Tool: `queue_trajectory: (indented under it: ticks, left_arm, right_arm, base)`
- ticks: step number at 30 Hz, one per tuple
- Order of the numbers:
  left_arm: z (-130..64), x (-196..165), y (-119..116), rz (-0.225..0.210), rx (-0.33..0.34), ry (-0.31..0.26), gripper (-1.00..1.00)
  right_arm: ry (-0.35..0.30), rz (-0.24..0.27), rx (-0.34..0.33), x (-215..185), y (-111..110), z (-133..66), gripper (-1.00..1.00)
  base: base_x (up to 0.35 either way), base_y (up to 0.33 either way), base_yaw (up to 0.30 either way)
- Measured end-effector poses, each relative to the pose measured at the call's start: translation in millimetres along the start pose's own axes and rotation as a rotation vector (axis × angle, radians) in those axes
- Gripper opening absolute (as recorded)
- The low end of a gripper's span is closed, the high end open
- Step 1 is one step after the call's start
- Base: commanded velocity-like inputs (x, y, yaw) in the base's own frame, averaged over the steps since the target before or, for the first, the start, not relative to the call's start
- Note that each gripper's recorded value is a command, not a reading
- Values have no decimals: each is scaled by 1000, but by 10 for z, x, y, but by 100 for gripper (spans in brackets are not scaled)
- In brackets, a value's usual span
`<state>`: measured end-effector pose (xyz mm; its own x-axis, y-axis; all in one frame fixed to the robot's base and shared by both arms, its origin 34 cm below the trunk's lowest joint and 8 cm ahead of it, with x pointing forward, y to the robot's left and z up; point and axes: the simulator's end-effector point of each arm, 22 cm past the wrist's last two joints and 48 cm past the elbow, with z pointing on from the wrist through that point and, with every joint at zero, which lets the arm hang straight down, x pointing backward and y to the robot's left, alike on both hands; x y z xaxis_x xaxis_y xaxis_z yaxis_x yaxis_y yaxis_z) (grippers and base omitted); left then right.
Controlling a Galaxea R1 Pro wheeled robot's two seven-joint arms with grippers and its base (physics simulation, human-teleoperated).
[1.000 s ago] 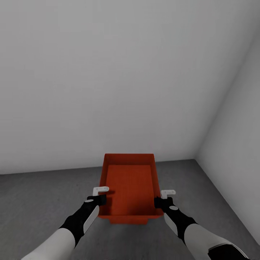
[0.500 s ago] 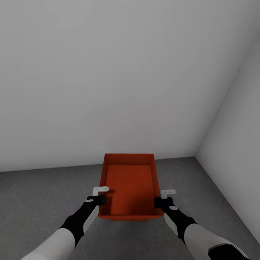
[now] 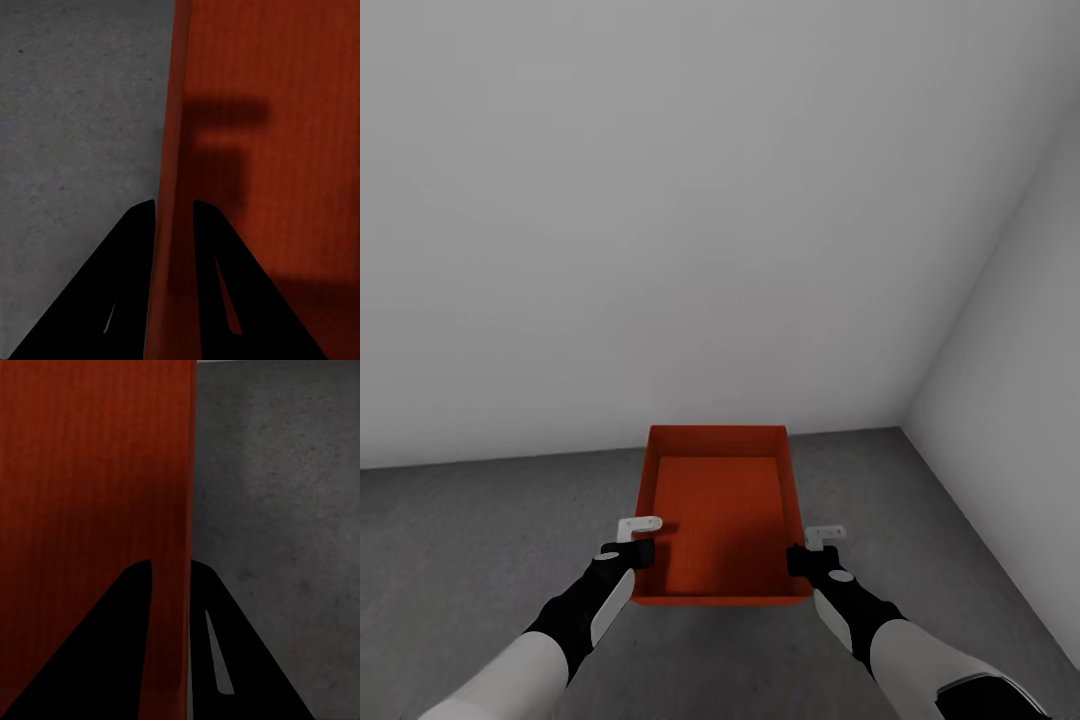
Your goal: Move the two storage containers from the living room to the garage. In the garage, place one container on the floor and stack the other container on top of it (either order is fine).
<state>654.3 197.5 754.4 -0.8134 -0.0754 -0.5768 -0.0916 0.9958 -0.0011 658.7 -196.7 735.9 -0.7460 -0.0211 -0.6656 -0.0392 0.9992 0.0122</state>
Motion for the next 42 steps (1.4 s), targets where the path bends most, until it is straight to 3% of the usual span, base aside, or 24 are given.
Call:
queue_trajectory:
  ticks: [24, 42]
  left_arm:
    - [66, 115, 3, 1, -1, 21, -100]
    - [62, 116, 2, 1, -1, 21, -100]
  right_arm:
    - [21, 1, -1, 125, -1, 50, -100]
    - [21, 0, -1, 125, -3, 46, -100]
  base:
    - [6, 0, 0]
    - [291, 0, 0]
